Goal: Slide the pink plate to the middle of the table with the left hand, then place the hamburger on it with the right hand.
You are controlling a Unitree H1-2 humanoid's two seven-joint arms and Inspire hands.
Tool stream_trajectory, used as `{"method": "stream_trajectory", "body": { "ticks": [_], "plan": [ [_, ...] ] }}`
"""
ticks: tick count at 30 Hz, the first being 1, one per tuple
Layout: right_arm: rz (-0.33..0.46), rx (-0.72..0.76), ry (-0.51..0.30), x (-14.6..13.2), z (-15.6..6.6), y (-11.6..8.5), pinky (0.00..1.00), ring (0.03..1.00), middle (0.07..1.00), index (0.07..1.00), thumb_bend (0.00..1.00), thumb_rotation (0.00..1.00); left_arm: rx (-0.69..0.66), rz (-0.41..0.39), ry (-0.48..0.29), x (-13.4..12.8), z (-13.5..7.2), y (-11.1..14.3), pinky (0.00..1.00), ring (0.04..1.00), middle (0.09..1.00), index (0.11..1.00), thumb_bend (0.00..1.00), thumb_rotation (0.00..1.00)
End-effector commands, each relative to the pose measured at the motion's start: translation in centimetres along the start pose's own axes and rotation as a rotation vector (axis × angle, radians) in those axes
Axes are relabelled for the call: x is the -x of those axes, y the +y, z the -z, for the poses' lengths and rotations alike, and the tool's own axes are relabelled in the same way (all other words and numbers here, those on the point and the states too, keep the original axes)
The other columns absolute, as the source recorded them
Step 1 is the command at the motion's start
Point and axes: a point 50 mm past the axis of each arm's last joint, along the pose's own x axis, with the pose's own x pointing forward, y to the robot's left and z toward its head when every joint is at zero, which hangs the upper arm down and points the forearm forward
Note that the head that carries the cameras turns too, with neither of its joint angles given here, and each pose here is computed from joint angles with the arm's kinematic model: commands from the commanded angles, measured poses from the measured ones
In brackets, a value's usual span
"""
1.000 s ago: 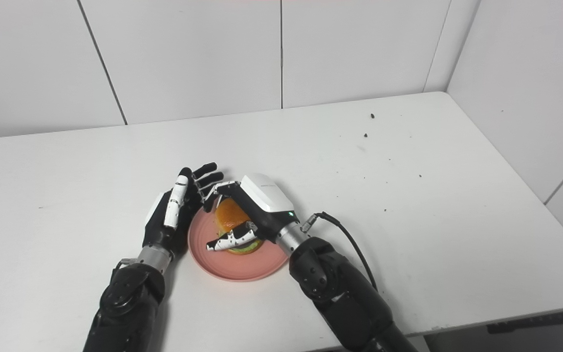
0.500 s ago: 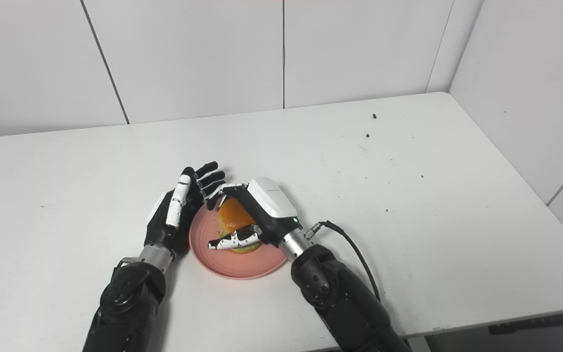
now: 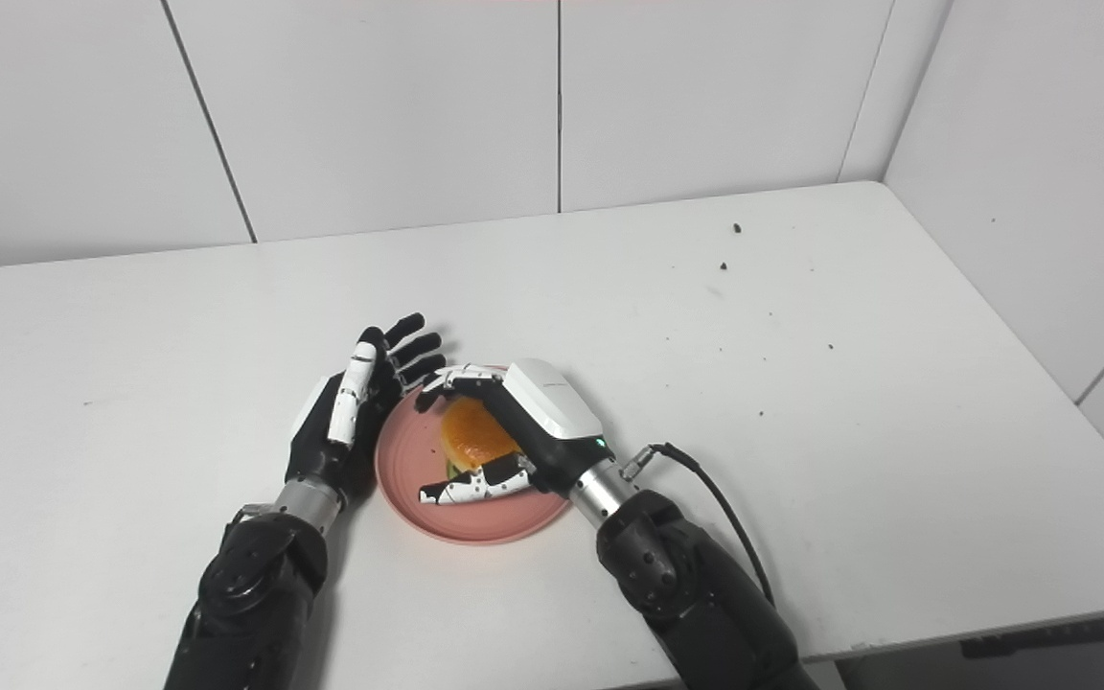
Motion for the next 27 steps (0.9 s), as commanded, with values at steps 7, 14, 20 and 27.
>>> {"method": "stream_trajectory", "body": {
  "ticks": [7, 14, 20, 27],
  "plan": [
    [0.055, -0.01, -0.072, -0.7, -1.3, -2.2, 0.72, 0.845, 0.887, 0.854, 0.66, 0.61, 0.0, -0.019, -0.001, -0.3, 0.1, -0.2, 0.77, 0.803, 0.8, 0.8, 0.44, 1.0],
    [0.076, -0.011, -0.068, -0.6, -1.4, -2.8, 0.72, 0.852, 0.898, 0.867, 0.66, 0.65, -0.006, -0.011, -0.004, -0.4, 0.1, -0.1, 0.79, 0.813, 0.807, 0.798, 0.43, 1.0],
    [0.114, -0.017, -0.056, -0.5, -1.6, -3.4, 0.81, 0.874, 0.907, 0.899, 0.68, 0.74, -0.002, -0.008, -0.002, -0.5, 0.0, -0.1, 0.79, 0.816, 0.808, 0.799, 0.44, 1.0],
    [0.198, -0.236, -0.017, -0.1, -2.2, -4.5, 0.83, 0.919, 0.959, 0.951, 0.62, 0.79, -0.017, -0.014, -0.012, -0.4, -0.1, 0.1, 0.82, 0.836, 0.826, 0.817, 0.45, 1.0]
  ]
}}
